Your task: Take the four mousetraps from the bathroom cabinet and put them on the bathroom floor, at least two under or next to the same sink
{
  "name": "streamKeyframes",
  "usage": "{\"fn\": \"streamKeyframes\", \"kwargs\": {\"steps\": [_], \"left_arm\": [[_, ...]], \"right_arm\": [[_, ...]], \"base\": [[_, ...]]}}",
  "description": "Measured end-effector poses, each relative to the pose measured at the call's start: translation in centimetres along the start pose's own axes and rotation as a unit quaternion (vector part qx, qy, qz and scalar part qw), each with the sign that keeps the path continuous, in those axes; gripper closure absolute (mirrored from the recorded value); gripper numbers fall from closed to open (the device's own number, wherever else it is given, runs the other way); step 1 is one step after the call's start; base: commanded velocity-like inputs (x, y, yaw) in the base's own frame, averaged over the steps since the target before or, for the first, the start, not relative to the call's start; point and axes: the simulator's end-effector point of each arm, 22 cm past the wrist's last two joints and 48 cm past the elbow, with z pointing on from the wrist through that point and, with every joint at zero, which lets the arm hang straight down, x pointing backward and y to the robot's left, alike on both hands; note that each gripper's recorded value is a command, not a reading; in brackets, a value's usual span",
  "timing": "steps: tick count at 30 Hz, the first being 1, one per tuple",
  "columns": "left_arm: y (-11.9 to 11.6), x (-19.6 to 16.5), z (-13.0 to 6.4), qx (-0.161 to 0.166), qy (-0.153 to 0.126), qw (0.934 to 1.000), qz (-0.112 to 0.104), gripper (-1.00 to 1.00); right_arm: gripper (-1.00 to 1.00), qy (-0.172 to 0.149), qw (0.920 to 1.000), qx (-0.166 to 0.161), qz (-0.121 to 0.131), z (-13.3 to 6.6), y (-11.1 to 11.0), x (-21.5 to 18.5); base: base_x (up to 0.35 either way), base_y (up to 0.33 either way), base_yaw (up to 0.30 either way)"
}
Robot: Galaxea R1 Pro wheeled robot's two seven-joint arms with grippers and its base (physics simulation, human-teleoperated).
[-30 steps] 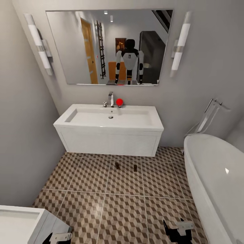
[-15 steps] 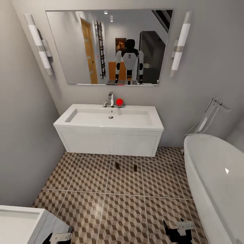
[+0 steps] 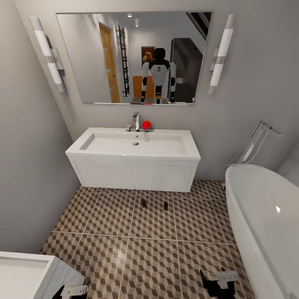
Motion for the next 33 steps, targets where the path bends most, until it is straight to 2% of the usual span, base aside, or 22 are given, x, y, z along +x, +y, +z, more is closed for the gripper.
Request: {"fn": "streamKeyframes", "kwargs": {"steps": [15, 33], "left_arm": [[-0.01, 0.01, 0.01, 0.0, 0.0, 1.0, 0.0, -1.0], [-0.06, 0.03, 0.03, 0.0, 0.001, 1.0, 0.0, -1.0]], "right_arm": [[-1.0, 0.005, 1.0, -0.001, 0.0, 0.02, 0.09, 0.23], [-1.0, 0.006, 1.0, -0.001, 0.001, 0.05, 0.12, 0.28]], "base": [[-0.023, 0.0, 0.0], [-0.303, 0.0, 0.0]]}}
